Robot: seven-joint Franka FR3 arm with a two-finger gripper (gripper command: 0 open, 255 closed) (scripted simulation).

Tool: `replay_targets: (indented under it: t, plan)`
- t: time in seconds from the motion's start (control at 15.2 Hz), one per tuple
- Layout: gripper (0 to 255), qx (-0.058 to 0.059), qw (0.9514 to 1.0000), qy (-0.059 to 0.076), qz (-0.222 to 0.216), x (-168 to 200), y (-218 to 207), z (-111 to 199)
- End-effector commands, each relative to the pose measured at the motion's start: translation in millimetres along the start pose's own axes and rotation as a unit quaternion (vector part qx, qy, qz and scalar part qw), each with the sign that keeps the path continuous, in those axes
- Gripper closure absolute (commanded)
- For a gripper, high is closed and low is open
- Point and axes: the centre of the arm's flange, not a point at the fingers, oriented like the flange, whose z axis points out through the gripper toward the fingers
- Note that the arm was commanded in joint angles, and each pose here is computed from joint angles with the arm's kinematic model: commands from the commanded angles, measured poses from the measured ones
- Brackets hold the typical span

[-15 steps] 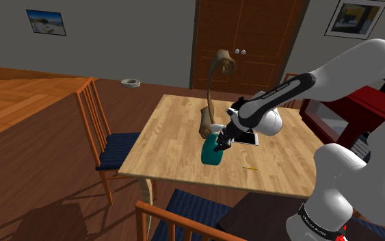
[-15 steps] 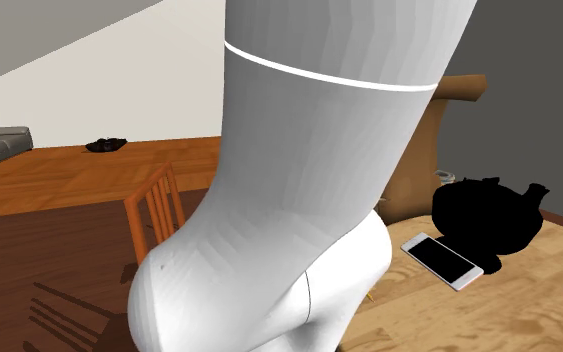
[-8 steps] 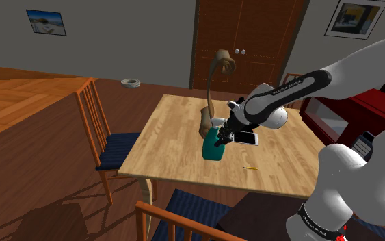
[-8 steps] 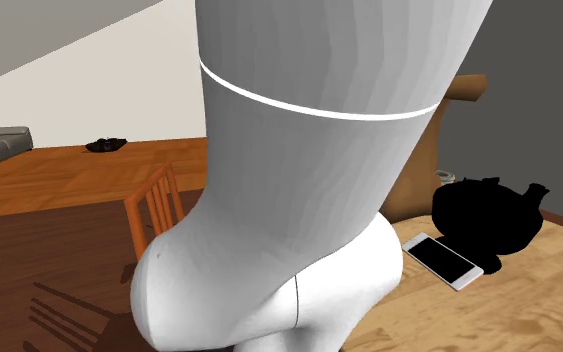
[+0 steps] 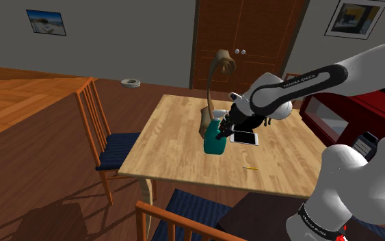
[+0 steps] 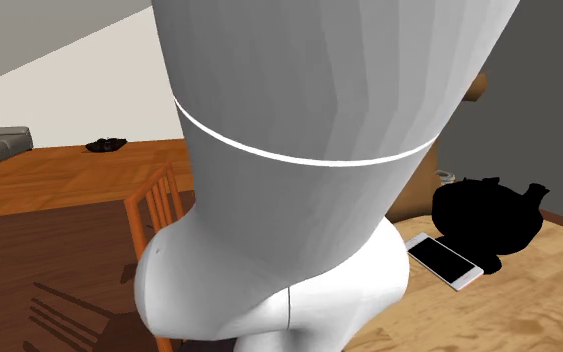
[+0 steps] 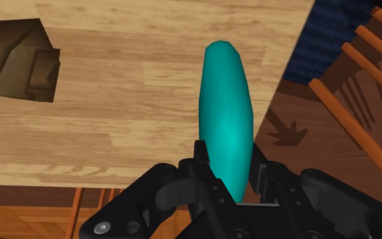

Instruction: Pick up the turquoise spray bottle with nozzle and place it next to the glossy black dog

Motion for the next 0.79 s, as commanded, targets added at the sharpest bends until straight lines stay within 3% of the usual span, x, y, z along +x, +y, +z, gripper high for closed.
replay_targets:
  t: [0.0,0.73]
  plan:
    - [255,0.0,1.0,0.0,0.0,4.8,-0.1,-9.2]
    - [255,0.0,1.0,0.0,0.0,33.5,-0.7,-59.7]
